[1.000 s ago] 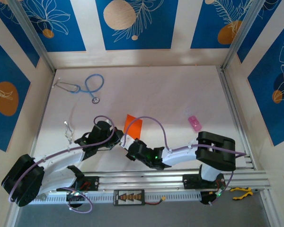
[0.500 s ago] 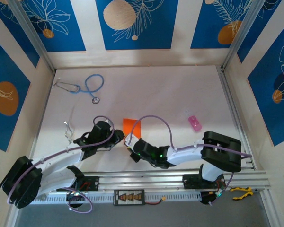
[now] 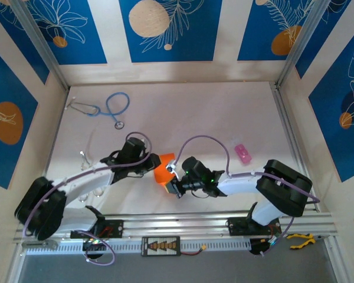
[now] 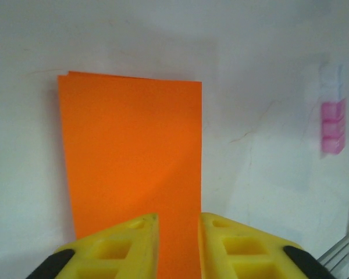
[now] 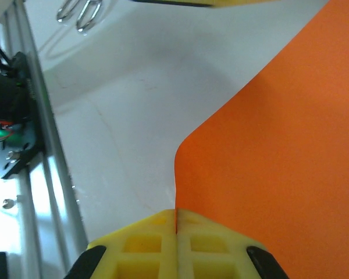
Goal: Fold a paper plane with a square sheet of paper (pick it up from the middle)
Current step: Third fold the triangle at the center of the table.
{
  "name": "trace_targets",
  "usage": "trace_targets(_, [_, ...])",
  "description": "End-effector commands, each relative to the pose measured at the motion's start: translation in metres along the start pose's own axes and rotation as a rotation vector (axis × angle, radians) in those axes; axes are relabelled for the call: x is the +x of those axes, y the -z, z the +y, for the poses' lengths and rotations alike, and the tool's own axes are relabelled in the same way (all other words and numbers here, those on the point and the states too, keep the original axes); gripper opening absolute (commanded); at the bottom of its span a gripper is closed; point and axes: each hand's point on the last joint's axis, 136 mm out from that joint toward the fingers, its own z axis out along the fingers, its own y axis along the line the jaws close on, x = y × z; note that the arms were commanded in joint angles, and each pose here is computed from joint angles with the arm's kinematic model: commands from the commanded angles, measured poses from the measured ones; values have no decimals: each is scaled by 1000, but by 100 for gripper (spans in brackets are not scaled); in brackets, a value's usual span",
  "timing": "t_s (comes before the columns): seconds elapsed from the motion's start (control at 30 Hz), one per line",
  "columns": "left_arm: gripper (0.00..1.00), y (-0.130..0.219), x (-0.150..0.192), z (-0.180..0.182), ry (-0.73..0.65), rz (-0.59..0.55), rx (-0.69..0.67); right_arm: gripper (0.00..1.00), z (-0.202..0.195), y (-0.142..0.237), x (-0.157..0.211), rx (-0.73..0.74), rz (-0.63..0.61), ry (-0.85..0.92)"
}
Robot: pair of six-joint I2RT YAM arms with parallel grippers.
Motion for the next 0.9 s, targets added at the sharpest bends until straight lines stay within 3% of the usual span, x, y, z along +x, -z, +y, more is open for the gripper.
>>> trace_targets(0.0, [21,-14,-2,-13,-64,64,28,1,19,-2,-4,-120,36,-46])
trace_targets(0.33, [12,-55,17,17,-44,182,-33,1,11,-2,-7,-149,44,-152])
trace_targets(0.6, [10,-58,31,40,-33,205,-82,2,-9,4,-14,-153,51,-297])
trace_targets(0.87, [10,-58,29,36,-38,202,-77,2,-31,2,-10,-96,82,-354])
